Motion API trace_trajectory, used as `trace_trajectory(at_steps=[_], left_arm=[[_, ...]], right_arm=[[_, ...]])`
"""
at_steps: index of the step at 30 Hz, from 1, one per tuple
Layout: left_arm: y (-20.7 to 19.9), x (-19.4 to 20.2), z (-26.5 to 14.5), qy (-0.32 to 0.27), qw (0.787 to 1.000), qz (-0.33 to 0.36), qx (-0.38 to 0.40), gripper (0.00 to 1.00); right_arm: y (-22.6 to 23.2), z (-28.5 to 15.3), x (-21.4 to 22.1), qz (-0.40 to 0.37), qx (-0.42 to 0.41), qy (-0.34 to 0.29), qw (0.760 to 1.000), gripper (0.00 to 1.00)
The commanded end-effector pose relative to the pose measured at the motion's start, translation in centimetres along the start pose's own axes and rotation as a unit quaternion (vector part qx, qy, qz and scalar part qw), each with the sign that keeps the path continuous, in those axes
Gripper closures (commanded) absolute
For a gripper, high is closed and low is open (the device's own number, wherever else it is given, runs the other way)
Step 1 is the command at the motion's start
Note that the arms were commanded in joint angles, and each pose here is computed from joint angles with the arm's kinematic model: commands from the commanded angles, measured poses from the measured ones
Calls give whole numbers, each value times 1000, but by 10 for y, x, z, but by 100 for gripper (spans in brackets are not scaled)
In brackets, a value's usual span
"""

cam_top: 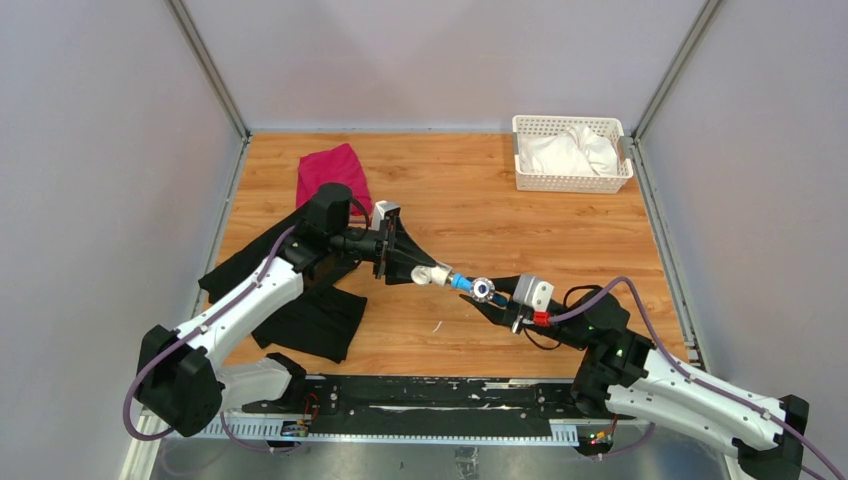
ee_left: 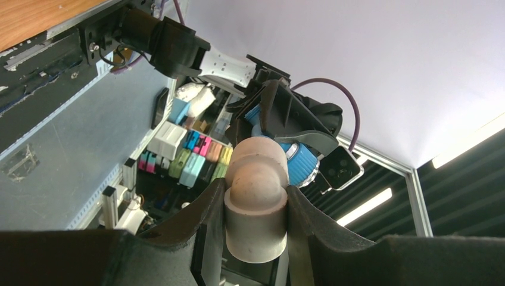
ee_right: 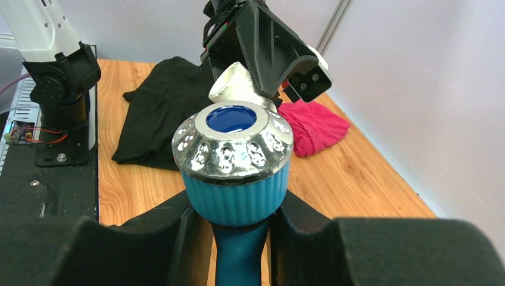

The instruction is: Install the water faucets

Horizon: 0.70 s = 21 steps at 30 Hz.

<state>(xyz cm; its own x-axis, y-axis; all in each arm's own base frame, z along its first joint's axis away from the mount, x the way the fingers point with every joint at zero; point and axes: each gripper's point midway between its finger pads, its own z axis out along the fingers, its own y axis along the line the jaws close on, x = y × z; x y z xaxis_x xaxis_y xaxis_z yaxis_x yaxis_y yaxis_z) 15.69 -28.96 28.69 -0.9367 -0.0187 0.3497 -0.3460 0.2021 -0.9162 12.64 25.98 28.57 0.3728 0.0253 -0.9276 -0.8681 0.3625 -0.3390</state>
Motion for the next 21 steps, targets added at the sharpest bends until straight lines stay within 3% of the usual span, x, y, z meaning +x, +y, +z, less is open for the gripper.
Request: trace_trajectory(at_steps=[1,11,21], left_arm=[[-2,16,3,34,999,11,3,100],[15,14,4,32,999,10,-32,100],[-1,13,6,25,999,37,-3,100]], right_arm=[[16,7,-23,20,-51,-41,998,100],[13,9,-39,29,-49,-64,996,100],[7,13,-39,60,-22,-92,994,100]])
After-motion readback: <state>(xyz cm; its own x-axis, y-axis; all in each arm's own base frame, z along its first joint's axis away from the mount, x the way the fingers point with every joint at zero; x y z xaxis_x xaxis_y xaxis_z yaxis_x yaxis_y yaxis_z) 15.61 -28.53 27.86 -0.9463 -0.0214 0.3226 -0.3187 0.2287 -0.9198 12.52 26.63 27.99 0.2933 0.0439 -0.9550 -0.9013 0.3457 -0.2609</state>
